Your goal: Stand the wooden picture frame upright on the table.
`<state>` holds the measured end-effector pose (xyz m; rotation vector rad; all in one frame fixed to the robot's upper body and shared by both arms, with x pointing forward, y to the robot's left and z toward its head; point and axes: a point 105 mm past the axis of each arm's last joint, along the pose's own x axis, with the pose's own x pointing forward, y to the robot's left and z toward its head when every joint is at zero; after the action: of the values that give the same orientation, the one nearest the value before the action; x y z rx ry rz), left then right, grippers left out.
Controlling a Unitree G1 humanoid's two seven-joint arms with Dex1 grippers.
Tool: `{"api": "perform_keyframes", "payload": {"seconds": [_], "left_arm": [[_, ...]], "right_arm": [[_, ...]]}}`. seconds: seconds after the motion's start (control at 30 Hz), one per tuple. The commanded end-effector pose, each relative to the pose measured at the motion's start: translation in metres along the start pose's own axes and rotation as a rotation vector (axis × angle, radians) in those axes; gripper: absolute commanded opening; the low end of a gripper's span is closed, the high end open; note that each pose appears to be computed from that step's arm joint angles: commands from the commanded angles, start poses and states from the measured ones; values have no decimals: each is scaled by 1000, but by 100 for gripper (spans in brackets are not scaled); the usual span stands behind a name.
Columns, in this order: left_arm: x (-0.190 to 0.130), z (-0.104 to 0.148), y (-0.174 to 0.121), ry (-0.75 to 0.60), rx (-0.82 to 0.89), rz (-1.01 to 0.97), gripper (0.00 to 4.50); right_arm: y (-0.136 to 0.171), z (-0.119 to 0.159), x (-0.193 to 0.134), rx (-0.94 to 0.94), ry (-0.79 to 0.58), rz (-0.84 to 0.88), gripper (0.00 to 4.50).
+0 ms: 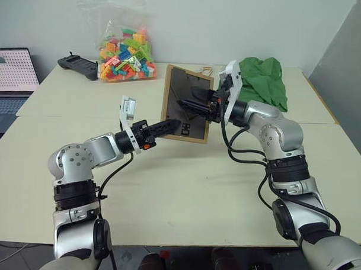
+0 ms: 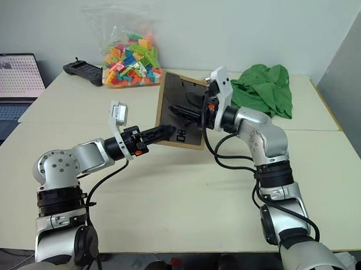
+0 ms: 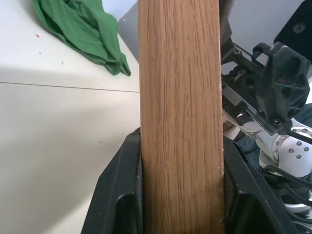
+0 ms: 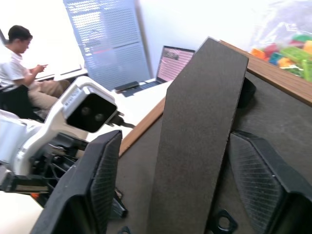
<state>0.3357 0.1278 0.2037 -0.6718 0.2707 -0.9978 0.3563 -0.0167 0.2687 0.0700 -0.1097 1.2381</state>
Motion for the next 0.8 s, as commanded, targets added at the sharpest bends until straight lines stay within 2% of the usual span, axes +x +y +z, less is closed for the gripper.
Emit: {"api": "perform_keyframes", "payload": {"seconds": [0.03,0.17,0.23,0.3,0.37,0.43,0.57,0.67,0.77,0.8], "left_arm": [[-6,8,-13,-37,41,-39,128],[-10,6,-13,-46,26,-35,128],[-11,5,-13,-54,10,-33,128],[-12,3,-13,-53,-21,-41,128],[-12,0,-14,-46,-52,-47,128],[-12,-1,-14,-43,-81,-53,128],[-9,-3,-17,-32,-148,-76,128],[-6,-9,-21,-9,-185,-88,128],[-5,-16,-25,11,-198,-97,128],[-5,-18,-26,10,-204,-98,128]], "right_arm": [[30,14,-14,22,-35,148,338],[23,11,-40,95,-28,95,338],[11,10,-54,66,-21,8,338],[-13,5,-70,-132,17,-159,338],[-32,3,-85,-410,63,-284,338],[-41,-1,-92,-701,125,-340,338],[-41,-14,-89,-1241,192,-299,338],[-30,-25,-77,-1447,136,-171,384],[-25,-24,-70,-1610,63,-138,446],[-23,-24,-67,-1641,43,-127,446]]}}
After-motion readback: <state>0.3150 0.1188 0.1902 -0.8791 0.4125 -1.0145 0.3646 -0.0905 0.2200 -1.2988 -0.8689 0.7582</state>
